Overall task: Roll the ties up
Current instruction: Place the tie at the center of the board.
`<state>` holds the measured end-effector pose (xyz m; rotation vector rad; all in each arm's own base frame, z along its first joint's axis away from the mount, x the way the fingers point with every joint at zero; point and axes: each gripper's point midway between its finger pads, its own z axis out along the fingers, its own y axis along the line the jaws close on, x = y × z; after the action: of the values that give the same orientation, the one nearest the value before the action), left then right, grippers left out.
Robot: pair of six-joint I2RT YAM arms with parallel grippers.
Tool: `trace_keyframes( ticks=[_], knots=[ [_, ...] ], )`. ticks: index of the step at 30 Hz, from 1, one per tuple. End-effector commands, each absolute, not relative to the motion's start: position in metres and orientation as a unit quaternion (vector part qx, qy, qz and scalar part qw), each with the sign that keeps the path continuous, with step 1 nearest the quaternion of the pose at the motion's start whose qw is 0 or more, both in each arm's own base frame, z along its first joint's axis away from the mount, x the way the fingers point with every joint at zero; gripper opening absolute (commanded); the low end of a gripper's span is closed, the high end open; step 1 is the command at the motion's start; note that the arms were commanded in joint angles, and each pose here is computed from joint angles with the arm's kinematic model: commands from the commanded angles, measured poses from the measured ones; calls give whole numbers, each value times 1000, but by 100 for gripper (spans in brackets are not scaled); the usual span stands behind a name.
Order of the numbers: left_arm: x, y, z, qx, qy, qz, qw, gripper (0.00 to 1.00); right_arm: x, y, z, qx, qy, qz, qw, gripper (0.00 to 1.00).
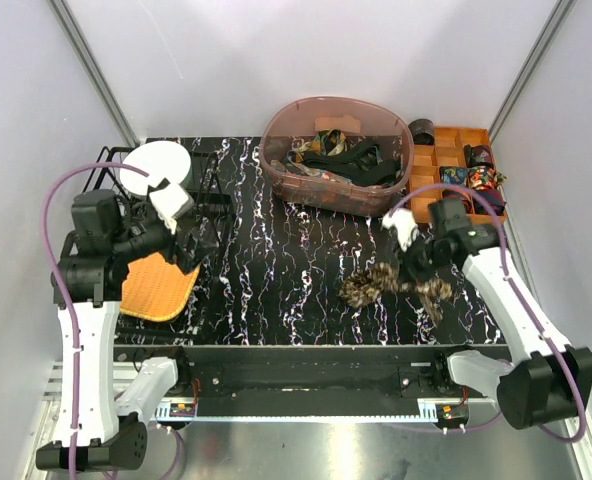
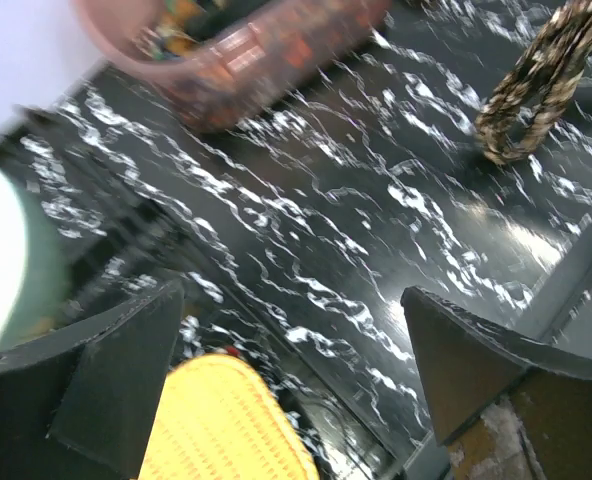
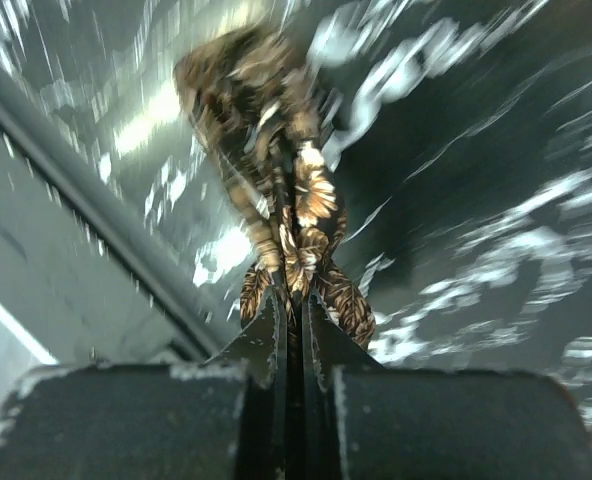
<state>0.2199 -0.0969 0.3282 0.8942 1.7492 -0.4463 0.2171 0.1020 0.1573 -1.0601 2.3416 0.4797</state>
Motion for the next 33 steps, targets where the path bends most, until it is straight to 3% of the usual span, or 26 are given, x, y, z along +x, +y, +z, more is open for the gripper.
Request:
trace_keyframes(
  ticks=[1,7,14,18,19,22,23,26,33],
  knots=[
    [208,-104,308,397,734,-203,512,99,198,93,122,-431,857,173,223,0],
    [203,-106,290,410,739,-206,494,99,207,73,73,-476,851,119,189,0],
    [200,-110,269,422,745,-211,471,99,255,64,46,-519,833,71,179,1],
    [199,-111,262,430,747,-211,462,99,267,67,52,-520,834,76,169,22],
    [199,-112,260,431,747,-211,460,99,266,66,57,-516,836,76,168,40],
    [198,-114,258,438,745,-213,456,99,259,63,80,-500,842,82,184,67],
    [198,-115,257,439,745,-215,453,99,255,56,87,-485,850,88,185,72],
    [197,-120,254,449,742,-226,445,99,243,33,107,-452,866,102,186,81],
    [192,-137,247,485,726,-242,423,99,227,-54,105,-357,915,107,155,83]
  ],
)
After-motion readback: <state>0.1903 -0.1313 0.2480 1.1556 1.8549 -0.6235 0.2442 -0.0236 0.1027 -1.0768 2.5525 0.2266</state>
